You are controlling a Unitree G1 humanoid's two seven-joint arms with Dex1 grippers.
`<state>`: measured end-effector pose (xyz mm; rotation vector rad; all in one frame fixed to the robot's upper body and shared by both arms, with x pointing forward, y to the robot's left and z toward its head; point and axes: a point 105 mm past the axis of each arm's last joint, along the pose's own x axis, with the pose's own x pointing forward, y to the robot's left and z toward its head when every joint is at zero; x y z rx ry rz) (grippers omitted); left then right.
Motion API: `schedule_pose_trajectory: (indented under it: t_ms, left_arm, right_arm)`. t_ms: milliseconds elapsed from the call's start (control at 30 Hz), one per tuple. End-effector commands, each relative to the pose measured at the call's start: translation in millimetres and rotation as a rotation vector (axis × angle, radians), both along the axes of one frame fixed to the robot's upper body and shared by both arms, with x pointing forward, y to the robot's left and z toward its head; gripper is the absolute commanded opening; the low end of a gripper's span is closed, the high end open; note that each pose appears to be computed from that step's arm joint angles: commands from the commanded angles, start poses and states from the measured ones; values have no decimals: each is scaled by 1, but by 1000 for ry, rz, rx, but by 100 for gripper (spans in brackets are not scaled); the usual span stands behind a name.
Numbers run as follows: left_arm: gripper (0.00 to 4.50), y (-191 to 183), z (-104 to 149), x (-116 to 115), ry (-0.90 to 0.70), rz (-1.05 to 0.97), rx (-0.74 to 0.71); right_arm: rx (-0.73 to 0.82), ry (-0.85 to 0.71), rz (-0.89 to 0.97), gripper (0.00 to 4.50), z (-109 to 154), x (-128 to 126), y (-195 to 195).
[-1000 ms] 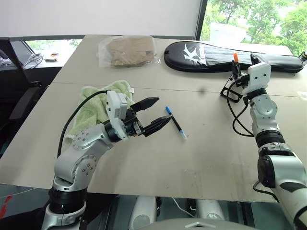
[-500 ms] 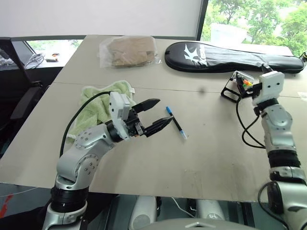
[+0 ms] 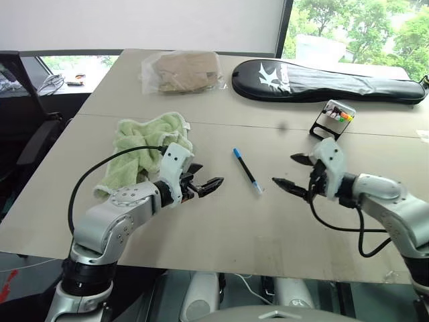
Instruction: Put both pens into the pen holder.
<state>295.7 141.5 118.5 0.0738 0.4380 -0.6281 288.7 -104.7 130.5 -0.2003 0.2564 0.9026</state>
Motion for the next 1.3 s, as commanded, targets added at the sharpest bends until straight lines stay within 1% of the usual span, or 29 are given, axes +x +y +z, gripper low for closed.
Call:
schedule_pose_trajectory:
  t_ms: [33,133,267,367,500,533,633,800,900,1100,1133,1167,1267,1300]
  left_arm:
    - [423,-5,10,3,21,30,-50]
    - [423,-21,16,13,83,80,-95]
    - [423,-45,16,24,194,112,-107]
    - [423,-58,14,36,261,155,-113]
    - [423,-69,11,46,282,187,-70]
    - [423,-78,12,49,280,176,-76]
    - [423,-108,15,56,279,134,-97]
    - [423,-124,7,62,293,139,-48]
    - [348,-131,2,65,285,147,11]
    - [41,-124,-8,68,282,171,101]
    - [17,-123,-10,68,285,168,106]
    - [3,-122,-11,67,286,166,108]
    - [3,-116,-12,68,272,148,95]
    - [3,-114,-10,68,253,134,71]
  right_arm:
    - [-18,-37,6,448,4,2,0]
    - [-9,-100,53,448,10,-7,-7]
    - [72,-217,84,448,31,-22,-22]
    - [54,-254,101,448,36,-36,-37]
    - [42,-272,106,448,40,-48,-48]
    - [39,-278,94,448,42,-51,-51]
    - [17,-294,43,448,45,-54,-58]
    - [18,-290,13,448,44,-58,-58]
    - [13,-284,-8,450,43,-62,-58]
    - [10,-264,-45,450,42,-69,-61]
    - [10,-252,-53,450,40,-69,-62]
    - [12,-238,-57,450,38,-69,-62]
    - [4,-179,-88,450,32,-65,-63]
    - [7,-166,-92,450,31,-63,-62]
